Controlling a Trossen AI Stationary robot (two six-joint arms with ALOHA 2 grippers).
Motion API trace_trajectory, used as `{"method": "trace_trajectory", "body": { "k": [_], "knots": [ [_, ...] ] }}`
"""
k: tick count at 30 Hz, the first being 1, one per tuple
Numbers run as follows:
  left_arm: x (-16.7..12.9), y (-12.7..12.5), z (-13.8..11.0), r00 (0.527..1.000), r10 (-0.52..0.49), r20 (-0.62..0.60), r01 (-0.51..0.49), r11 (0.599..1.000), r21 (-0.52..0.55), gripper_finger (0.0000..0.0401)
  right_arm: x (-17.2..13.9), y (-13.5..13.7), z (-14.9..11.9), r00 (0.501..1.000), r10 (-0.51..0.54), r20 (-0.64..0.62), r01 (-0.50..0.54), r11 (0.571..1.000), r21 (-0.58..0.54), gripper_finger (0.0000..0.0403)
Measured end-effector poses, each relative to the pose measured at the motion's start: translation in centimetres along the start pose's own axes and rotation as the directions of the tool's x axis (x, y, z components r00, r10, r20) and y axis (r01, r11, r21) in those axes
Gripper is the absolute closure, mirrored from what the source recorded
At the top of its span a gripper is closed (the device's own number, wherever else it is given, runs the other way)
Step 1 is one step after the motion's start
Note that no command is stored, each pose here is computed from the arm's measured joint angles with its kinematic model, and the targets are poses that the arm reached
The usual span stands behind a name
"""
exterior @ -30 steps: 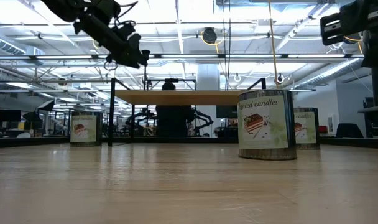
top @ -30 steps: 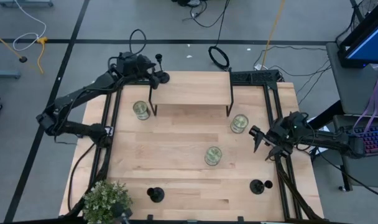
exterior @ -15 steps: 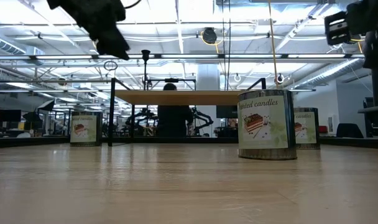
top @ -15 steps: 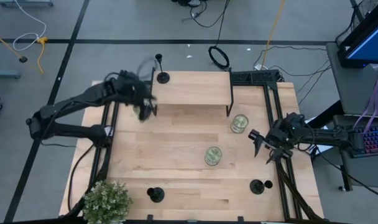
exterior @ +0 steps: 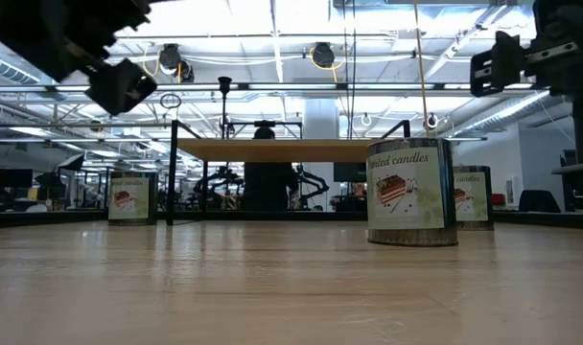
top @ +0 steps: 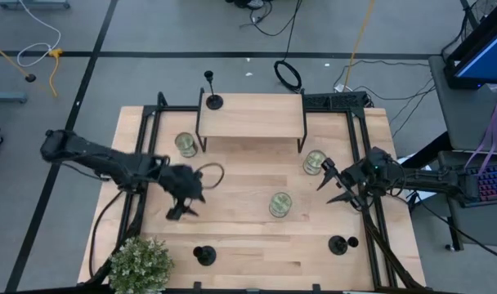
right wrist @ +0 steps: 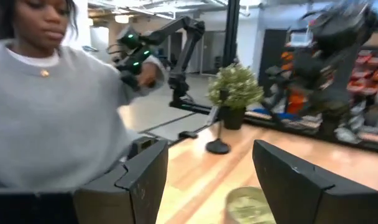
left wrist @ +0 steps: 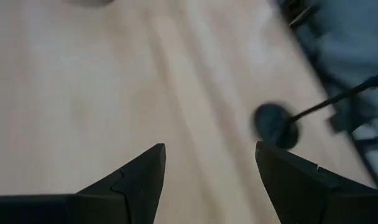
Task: Pick & Place candle stick holders
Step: Put the left black candle holder on the shelf
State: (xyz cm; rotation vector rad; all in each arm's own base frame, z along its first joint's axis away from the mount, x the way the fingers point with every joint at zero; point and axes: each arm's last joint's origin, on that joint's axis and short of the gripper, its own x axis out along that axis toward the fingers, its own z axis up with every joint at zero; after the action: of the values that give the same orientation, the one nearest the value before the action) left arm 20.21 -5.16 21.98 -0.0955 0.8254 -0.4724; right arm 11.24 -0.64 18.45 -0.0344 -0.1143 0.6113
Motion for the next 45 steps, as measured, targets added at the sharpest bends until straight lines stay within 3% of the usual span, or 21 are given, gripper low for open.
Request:
{"method": "trace_trajectory", "body": {
  "k": [5,11,14,18,25,29,38,45],
  "knots": [
    [2.9,-2.1,-2.4,0.992,-0.1,0.079,0.101,0.995,-0.015,0.0144,-0.3,-0.4,0.0,0.999,-0.04,-0.005,0.04,0.999,-0.027,0.0174],
    [5.0,-3.9,-4.8,0.976,-0.144,0.163,0.138,0.989,0.047,0.0144,-0.4,-0.5,-0.9,0.996,-0.047,-0.073,0.049,0.998,0.025,0.0174],
    [5.8,-4.6,-5.6,0.974,-0.164,0.155,0.16,0.986,0.037,0.0144,-0.4,-0.5,-1.2,0.995,-0.049,-0.089,0.049,0.999,-0.002,0.0174],
    [6.7,-5.7,-5.5,0.96,-0.202,0.192,0.187,0.978,0.093,0.0144,-0.4,-0.5,-1.1,0.995,-0.049,-0.085,0.045,0.998,-0.047,0.0174],
    [8.7,-6.6,-5.3,0.931,-0.207,0.299,0.148,0.967,0.208,0.0144,-0.3,-0.5,-1.1,0.995,-0.05,-0.084,0.046,0.998,-0.048,0.0174],
    [9.4,-6.5,-5.3,0.924,-0.199,0.328,0.131,0.967,0.219,0.0149,-0.3,-0.5,-1.1,0.995,-0.05,-0.083,0.046,0.998,-0.05,0.0174],
    [9.5,-7.3,-4.7,0.889,-0.303,0.343,0.215,0.938,0.271,0.026,-0.3,-0.5,-1.1,0.995,-0.049,-0.083,0.045,0.998,-0.05,0.0174],
    [9.4,-7.4,-3.2,0.871,-0.31,0.381,0.169,0.917,0.36,0.0341,-0.3,-0.5,-1.1,0.995,-0.05,-0.083,0.046,0.998,-0.049,0.0174]
  ]
}}
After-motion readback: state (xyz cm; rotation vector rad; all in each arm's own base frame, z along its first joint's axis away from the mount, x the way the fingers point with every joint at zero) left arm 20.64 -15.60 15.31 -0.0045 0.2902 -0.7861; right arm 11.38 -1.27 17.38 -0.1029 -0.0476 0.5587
